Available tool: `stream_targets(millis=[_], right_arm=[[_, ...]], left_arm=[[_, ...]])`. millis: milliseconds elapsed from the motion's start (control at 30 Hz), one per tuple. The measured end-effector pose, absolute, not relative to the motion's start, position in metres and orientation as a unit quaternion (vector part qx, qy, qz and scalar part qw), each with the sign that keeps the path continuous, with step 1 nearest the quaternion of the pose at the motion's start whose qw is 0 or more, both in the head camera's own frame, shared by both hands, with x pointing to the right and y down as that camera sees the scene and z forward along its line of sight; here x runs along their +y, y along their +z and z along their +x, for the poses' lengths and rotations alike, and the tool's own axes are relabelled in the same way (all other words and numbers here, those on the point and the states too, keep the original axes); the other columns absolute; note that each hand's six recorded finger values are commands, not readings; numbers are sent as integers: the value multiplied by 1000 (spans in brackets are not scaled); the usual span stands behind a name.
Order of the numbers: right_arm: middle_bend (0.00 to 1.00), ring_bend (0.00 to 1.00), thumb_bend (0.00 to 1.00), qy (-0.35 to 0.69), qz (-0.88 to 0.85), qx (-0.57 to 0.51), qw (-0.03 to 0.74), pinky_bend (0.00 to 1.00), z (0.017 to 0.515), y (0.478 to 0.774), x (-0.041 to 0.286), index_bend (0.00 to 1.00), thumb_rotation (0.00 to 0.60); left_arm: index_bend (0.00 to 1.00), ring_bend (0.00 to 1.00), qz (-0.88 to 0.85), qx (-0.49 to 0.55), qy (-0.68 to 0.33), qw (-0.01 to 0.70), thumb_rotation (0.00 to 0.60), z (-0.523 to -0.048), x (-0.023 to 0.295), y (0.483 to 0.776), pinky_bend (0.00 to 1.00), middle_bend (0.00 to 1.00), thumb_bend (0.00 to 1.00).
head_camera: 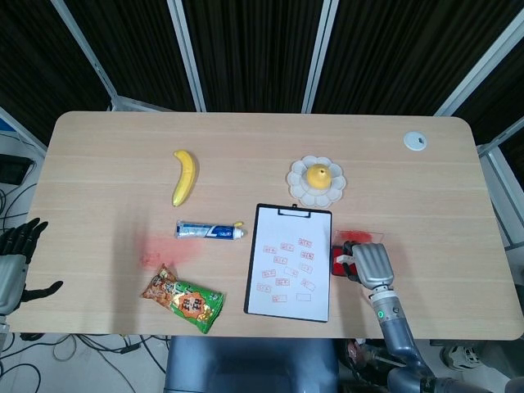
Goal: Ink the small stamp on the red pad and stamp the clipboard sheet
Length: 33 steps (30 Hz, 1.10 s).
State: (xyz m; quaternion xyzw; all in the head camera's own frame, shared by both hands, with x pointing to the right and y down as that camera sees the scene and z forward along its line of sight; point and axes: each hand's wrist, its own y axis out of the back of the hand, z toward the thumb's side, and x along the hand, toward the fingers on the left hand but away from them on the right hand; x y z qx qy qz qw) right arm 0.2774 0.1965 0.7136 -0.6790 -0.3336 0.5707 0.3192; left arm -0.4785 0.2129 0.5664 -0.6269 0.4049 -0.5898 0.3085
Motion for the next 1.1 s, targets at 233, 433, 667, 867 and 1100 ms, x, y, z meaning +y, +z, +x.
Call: stream_targets(millis=[233, 433, 667, 867, 1100], right_arm=[[812, 885, 741, 572, -674, -338, 322, 882, 275, 709, 188, 914, 600], [812, 885, 741, 580, -671, -330, 322, 883, 277, 716, 191, 915, 600], [812, 885, 741, 595, -667, -312, 322, 882, 282, 727, 198, 915, 600], [812, 885, 742, 602, -665, -306, 317, 882, 285, 731, 202, 915, 600], [813, 886, 742, 601, -666, -310, 316, 882, 284, 730, 202, 915, 600]], left_arm=[[0, 0, -628, 405, -589, 307, 600, -479, 213, 566, 0, 0, 22], [0, 0, -628, 406, -590, 306, 600, -479, 213, 567, 0, 0, 21], [0, 0, -627, 406, -590, 305, 600, -479, 212, 567, 0, 0, 21], [0, 0, -627, 405, -591, 305, 600, -479, 212, 567, 0, 0, 22], [0, 0, -627, 406, -590, 305, 600, -479, 212, 567, 0, 0, 21]])
